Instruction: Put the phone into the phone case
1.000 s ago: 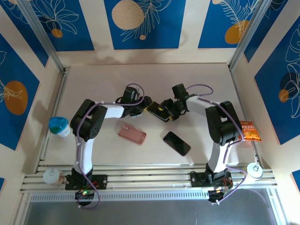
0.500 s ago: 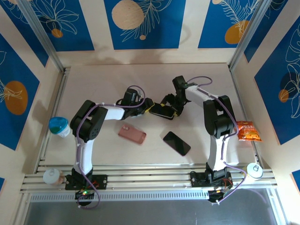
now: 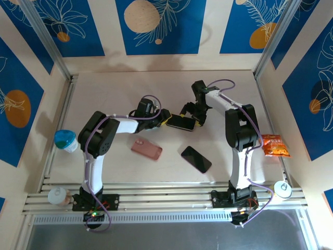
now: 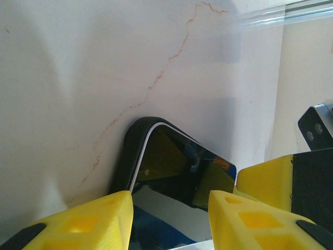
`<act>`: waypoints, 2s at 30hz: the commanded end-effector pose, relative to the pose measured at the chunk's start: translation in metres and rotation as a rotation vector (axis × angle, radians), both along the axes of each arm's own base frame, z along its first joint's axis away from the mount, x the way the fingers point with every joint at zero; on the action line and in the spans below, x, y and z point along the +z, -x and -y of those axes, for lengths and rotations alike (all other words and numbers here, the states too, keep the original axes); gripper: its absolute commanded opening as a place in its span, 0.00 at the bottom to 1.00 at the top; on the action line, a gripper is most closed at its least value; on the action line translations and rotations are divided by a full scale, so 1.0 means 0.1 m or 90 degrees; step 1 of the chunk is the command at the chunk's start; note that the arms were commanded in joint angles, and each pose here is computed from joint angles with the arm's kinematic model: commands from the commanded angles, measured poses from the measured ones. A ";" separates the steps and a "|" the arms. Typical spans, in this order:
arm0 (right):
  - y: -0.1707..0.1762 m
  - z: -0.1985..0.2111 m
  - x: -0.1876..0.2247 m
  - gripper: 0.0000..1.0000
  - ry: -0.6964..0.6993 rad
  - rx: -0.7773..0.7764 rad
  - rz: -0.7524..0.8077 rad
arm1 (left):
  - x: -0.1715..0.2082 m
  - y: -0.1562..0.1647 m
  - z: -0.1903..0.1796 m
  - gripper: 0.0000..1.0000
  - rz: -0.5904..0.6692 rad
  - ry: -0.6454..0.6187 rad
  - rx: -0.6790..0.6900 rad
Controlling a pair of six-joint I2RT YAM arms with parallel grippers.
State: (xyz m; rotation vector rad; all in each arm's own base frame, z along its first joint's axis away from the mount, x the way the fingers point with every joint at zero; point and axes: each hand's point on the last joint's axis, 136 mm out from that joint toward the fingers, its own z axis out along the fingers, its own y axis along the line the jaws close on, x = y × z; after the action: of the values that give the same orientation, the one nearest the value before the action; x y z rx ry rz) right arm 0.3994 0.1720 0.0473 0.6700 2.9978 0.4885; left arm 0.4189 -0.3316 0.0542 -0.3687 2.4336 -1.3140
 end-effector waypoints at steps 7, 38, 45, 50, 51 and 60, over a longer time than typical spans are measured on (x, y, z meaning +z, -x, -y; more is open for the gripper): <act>0.17 0.01 0.34 0.79 -0.034 0.025 0.103 | 0.12 0.02 0.06 0.44 0.015 -0.011 -0.025; 0.47 0.09 -0.08 0.02 -0.051 0.006 0.131 | 0.01 0.21 0.12 0.44 -0.001 -0.095 -0.074; 0.49 0.10 -0.16 0.01 -0.047 0.004 0.119 | -0.02 0.21 0.10 0.44 0.001 -0.111 -0.078; 0.51 0.10 -0.17 0.01 -0.046 0.004 0.115 | -0.02 0.21 0.11 0.44 -0.001 -0.120 -0.085; 0.51 0.10 -0.17 0.01 -0.046 0.004 0.115 | -0.01 0.19 0.10 0.44 0.001 -0.122 -0.084; 0.53 0.11 -0.09 0.00 -0.054 -0.003 0.128 | 0.29 0.09 0.11 0.44 0.047 -0.122 -0.090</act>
State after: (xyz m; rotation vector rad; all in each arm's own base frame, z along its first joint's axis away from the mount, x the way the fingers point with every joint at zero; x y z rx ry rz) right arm 0.3553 0.1603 0.0361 0.5736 2.7940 0.6159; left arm 0.4025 -0.3403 0.0625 -0.1484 2.5770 -1.1230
